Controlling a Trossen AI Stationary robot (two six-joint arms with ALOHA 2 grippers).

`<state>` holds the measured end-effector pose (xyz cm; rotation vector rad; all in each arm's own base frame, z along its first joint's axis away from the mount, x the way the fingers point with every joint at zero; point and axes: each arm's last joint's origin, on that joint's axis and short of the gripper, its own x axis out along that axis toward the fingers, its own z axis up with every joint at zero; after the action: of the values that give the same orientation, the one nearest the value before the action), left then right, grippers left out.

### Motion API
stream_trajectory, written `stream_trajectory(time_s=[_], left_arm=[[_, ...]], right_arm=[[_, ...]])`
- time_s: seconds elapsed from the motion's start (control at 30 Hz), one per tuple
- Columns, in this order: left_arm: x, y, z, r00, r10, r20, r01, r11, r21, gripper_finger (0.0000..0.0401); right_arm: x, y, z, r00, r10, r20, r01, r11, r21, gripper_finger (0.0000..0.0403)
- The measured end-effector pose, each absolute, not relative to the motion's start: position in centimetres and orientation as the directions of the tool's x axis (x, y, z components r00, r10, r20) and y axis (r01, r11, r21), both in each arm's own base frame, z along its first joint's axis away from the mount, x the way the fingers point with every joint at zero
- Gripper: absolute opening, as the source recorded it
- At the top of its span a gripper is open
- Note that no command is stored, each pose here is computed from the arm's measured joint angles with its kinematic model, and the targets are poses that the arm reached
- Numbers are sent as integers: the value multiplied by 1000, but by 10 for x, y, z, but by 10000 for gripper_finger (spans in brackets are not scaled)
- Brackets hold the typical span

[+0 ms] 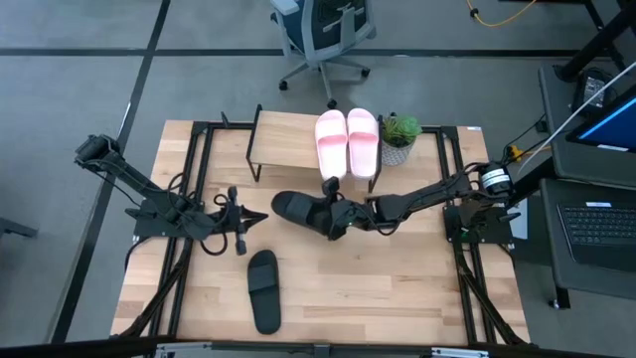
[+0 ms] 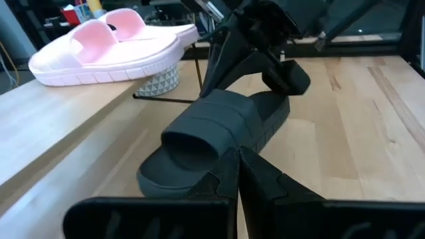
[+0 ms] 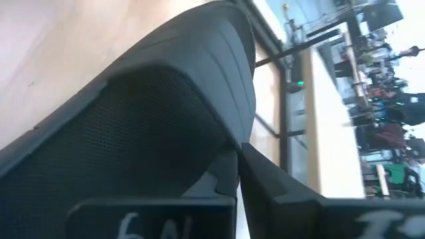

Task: Pick and place slides into the shelf
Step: Put the top black slides on the shelf

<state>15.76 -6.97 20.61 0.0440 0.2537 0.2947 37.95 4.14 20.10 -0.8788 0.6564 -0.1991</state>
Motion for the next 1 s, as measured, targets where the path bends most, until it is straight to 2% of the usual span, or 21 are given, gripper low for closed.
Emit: stream_trajectory(time_s=[0.13,0.27,0.7,0.9,1.0], left_arm=[[159,-70,211,933,299,-201,-295,954,48,4],[161,-71,219,941,294,-167,-293,956,33,4],[168,-76,259,964,255,-78,-236,952,195,5],[173,-67,270,947,315,-56,-296,929,224,26],[178,-61,274,927,371,-51,-351,910,222,44]], right_arm=[[385,47,214,807,-419,-417,-73,630,-773,6],[389,47,225,796,-476,-374,-5,612,-791,6],[394,42,236,797,-508,-326,65,609,-790,6],[397,43,243,822,-504,-264,120,608,-785,6],[398,40,249,810,-545,-216,178,580,-795,6]])
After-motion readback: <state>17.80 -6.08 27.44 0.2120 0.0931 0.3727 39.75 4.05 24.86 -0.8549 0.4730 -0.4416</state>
